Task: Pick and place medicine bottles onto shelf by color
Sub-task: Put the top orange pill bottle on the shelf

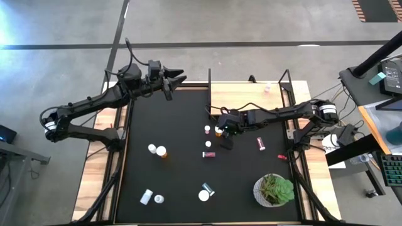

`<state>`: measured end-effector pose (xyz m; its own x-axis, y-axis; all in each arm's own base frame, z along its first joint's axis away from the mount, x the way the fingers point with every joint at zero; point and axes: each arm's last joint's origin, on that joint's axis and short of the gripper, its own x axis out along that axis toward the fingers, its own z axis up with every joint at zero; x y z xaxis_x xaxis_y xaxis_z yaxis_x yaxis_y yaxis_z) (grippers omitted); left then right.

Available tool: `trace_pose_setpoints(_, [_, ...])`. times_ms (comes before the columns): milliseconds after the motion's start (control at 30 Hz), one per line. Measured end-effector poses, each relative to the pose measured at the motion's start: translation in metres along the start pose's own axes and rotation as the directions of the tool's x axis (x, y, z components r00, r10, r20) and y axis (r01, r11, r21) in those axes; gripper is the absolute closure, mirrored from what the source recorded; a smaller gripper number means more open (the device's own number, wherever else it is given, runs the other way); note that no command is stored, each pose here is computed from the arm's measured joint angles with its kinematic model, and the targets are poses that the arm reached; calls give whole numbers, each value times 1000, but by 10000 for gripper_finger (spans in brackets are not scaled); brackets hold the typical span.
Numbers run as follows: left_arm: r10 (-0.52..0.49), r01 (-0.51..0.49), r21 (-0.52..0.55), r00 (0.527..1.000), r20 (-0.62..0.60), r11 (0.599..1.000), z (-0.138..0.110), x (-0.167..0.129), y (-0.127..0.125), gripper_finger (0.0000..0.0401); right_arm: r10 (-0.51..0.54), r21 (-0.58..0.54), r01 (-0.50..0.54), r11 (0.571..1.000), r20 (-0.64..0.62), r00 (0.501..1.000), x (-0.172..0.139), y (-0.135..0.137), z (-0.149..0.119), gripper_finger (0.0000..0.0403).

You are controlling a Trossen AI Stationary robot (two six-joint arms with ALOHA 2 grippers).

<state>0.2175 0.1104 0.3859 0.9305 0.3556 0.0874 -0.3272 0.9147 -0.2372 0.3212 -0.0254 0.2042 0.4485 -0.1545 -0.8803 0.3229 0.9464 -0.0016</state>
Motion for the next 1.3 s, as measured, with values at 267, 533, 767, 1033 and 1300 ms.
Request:
trace_pose_setpoints(267, [1, -1, 1, 1000, -2, 1000, 0, 0, 0, 237, -1, -64, 1, 998, 3, 1000, 0, 0, 2, 74])
trace_pose_setpoints(533, [2, -2, 3, 1000, 3, 1000, 0, 0, 0, 237, -7, -239, 17, 971, 42, 999, 1, -8, 6, 74])
trace_pose_setpoints(767, [3, -3, 5, 1000, 4, 1000, 0, 0, 0, 237, 66, -253, -46, 966, 70, 995, 10, -15, 3, 74])
trace_pose_setpoints(1033, [3, -3, 5, 1000, 6, 1000, 1, 0, 0, 237, 99, -221, -72, 973, 111, 989, 20, -27, -3, 74])
trace_pose_setpoints(1300, [5, -5, 6, 1000, 8, 1000, 1, 0, 0, 237, 123, -162, -103, 981, 115, 986, 28, -32, -9, 74])
